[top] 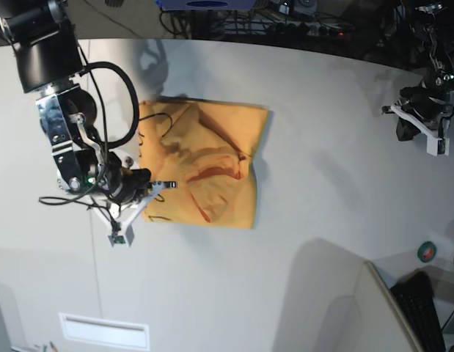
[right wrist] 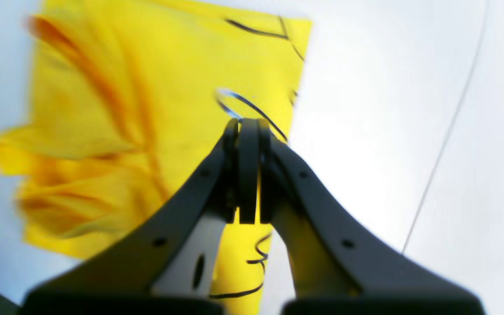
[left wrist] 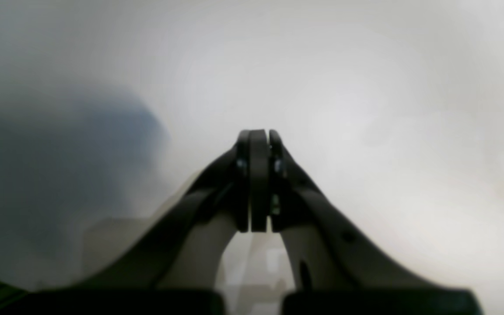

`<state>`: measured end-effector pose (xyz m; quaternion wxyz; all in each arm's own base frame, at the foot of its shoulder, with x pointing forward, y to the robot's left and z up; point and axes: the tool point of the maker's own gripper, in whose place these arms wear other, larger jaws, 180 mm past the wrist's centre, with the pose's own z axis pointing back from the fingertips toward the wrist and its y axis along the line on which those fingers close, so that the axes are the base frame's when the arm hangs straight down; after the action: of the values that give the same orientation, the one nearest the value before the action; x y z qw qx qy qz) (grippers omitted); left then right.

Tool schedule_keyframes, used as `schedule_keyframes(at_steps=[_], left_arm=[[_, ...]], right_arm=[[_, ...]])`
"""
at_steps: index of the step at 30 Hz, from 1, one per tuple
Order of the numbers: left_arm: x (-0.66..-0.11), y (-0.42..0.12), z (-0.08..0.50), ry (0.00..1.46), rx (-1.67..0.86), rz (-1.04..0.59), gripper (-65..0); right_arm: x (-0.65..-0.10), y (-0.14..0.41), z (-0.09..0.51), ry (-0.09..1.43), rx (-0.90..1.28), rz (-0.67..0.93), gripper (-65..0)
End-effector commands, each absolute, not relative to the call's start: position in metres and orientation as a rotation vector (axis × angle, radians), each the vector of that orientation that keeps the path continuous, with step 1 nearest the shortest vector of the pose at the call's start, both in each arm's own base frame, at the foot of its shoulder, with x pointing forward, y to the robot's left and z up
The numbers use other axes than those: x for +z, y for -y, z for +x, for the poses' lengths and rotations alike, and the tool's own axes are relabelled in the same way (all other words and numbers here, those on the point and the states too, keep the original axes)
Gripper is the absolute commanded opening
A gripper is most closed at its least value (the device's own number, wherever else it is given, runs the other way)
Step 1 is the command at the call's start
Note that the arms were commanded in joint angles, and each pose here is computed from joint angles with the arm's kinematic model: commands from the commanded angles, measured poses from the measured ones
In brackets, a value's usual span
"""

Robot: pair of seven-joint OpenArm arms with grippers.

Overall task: Layout the t-shirt on the table in an organized manner, then fold the t-shirt properly
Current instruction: 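Grasp the folded bundle edge with the right gripper and flip it over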

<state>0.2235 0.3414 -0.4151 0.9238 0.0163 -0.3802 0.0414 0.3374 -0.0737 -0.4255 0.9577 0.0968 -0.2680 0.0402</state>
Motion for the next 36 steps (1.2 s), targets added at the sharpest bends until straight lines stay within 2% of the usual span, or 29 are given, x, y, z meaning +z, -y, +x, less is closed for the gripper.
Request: schedule_keyframes(at_steps=[1, 12, 19, 24, 31, 36], left_arm=[[-0.402, -0.348, 0.232, 0.824, 0.074, 0.049, -65.0], [-0.401, -0.348, 0.234, 0.829, 0.076, 0.049, -65.0], [-0.4, -0.349, 0.236, 0.832, 0.075, 0.05, -65.0], [-0.4, -0.349, 0.236, 0.832, 0.075, 0.05, -65.0], [-0.4, -0.349, 0.236, 0.831, 0.074, 0.051, -65.0], [-0.399, -0.352, 0.235, 0.834, 0.082, 0.056, -65.0]], right_arm=[[-0.418, 0.067, 0.347, 0.584, 0.09, 0.216, -65.0], [-0.453, 0.002, 0.296, 0.485, 0.268, 0.269, -65.0], [-0.436, -0.038, 0.27, 0.508, 0.315, 0.362, -65.0], [-0.433, -0.059, 0.257, 0.46, 0.318, 0.405, -65.0], [-0.423, -0.116, 0.228, 0.448, 0.501, 0.467, -65.0], [-0.408, -0.105, 0.246, 0.487, 0.479, 0.455, -65.0]])
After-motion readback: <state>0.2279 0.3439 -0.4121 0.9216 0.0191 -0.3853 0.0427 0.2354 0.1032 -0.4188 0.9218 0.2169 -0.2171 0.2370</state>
